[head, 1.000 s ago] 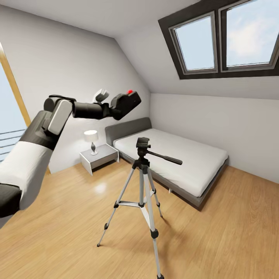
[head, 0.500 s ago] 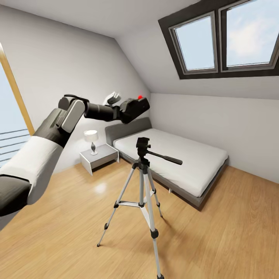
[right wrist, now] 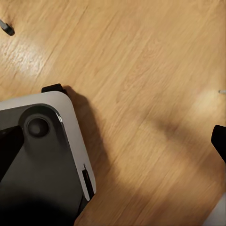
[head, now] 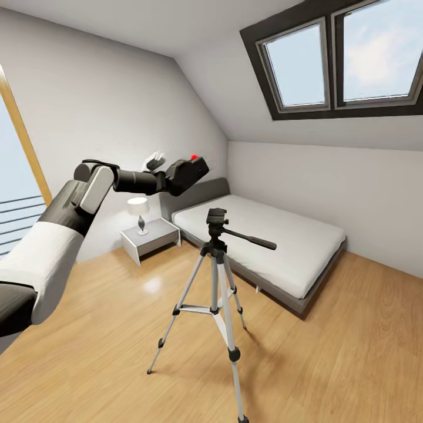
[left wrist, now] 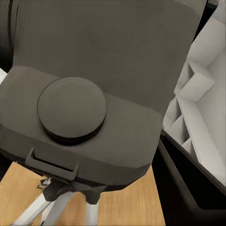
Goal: Attach the digital camera to the camera tripod in the bedroom.
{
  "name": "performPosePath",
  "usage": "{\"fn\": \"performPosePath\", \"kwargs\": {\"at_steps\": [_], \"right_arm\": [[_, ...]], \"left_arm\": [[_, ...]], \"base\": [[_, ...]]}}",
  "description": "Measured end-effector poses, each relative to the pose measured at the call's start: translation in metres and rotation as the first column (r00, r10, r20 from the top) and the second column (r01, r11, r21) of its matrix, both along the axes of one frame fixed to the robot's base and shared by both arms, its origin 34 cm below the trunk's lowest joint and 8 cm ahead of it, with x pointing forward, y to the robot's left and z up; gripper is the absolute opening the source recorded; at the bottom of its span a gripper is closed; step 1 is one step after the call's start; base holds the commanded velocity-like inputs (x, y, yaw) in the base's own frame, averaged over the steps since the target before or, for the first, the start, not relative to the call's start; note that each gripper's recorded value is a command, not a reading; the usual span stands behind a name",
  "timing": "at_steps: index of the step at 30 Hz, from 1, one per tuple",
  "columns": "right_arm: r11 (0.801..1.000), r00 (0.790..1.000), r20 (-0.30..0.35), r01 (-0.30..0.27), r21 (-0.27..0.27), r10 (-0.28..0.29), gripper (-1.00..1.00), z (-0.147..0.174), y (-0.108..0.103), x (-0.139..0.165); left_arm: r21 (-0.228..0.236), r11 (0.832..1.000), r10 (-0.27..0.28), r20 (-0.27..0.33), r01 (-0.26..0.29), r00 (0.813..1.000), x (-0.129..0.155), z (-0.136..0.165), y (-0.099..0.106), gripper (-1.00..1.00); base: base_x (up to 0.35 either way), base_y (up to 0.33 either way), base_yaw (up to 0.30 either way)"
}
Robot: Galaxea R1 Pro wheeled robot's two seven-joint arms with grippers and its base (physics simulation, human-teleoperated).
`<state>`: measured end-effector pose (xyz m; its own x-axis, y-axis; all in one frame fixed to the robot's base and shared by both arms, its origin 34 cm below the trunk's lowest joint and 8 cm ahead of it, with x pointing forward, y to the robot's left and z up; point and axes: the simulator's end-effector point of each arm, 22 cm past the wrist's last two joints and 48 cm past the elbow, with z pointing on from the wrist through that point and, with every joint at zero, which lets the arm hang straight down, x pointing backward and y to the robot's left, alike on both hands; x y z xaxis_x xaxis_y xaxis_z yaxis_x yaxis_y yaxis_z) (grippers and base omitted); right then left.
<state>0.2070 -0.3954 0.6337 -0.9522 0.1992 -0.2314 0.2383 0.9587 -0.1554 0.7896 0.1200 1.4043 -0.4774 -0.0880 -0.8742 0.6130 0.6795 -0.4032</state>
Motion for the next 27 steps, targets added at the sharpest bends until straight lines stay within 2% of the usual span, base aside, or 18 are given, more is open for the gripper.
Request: {"fn": "performPosePath", "kwargs": {"at_steps": [6,14,20,27], "right_arm": [[1.000,1.000,0.001,0.001,0.001,-0.001,1.00,0.000,0.000,0.000],[1.000,1.000,0.002,0.001,0.000,-0.001,1.00,0.000,0.000,0.001],[1.000,1.000,0.006,0.001,-0.001,0.000,1.00,0.000,0.000,0.001],[1.000,1.000,0.009,0.000,-0.002,0.000,1.00,0.001,-0.001,0.002]], "left_arm": [[-0.032,0.999,0.016,-0.026,-0.017,1.000,0.002,-0.013,0.012,-1.00],[-0.029,0.999,0.029,-0.069,-0.031,0.997,0.001,-0.042,0.021,-1.00],[-0.026,0.999,0.034,-0.056,-0.036,0.998,0.001,-0.037,0.027,-1.00],[-0.017,1.000,0.023,-0.028,-0.023,0.999,-0.005,-0.027,0.024,-1.00]], "base": [[0.000,0.037,0.000],[0.010,0.208,0.000],[0.085,0.238,0.000],[0.059,0.089,0.000]]}}
